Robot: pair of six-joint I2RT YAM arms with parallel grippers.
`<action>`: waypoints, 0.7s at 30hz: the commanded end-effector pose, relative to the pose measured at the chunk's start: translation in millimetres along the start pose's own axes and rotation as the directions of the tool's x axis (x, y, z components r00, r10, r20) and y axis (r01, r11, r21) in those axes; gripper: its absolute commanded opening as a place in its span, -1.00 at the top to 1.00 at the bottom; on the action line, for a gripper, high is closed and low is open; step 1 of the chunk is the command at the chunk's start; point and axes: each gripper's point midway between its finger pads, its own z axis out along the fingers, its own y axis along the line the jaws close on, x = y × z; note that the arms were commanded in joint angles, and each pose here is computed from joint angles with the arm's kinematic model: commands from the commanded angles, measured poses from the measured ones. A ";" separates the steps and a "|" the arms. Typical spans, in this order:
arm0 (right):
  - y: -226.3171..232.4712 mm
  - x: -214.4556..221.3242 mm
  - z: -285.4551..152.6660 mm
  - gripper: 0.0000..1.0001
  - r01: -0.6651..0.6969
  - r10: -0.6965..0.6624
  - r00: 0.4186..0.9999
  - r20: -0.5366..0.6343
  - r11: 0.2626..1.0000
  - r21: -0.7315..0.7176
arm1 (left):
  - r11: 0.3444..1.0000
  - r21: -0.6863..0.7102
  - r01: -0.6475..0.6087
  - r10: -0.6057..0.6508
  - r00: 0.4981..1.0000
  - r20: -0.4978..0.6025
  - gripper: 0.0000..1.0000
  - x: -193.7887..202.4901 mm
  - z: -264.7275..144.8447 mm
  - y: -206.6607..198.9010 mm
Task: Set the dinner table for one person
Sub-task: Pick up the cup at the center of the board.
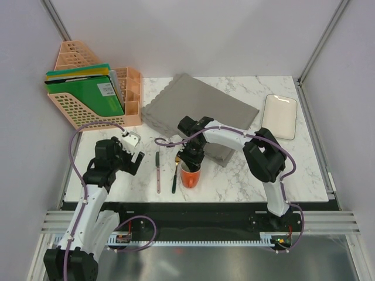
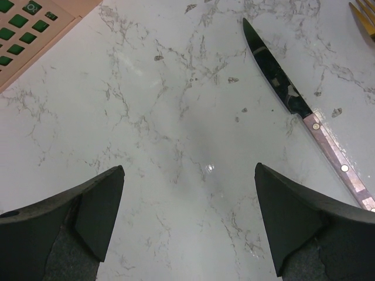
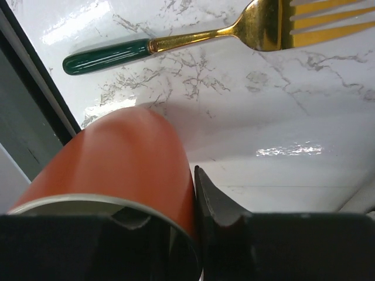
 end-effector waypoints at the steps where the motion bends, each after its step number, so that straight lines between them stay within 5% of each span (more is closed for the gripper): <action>1: 3.0 -11.5 4.3 1.00 0.031 -0.031 0.999 0.013 1.000 0.005 | 0.998 -0.036 -0.046 0.046 0.999 0.016 -1.00 -1.6 -0.6 7.6; 21: 4.5 -24.3 -87.1 1.00 0.041 -0.101 0.968 0.229 0.967 0.253 | 0.999 -0.017 -0.031 0.031 0.999 0.008 -1.00 3.2 4.7 3.5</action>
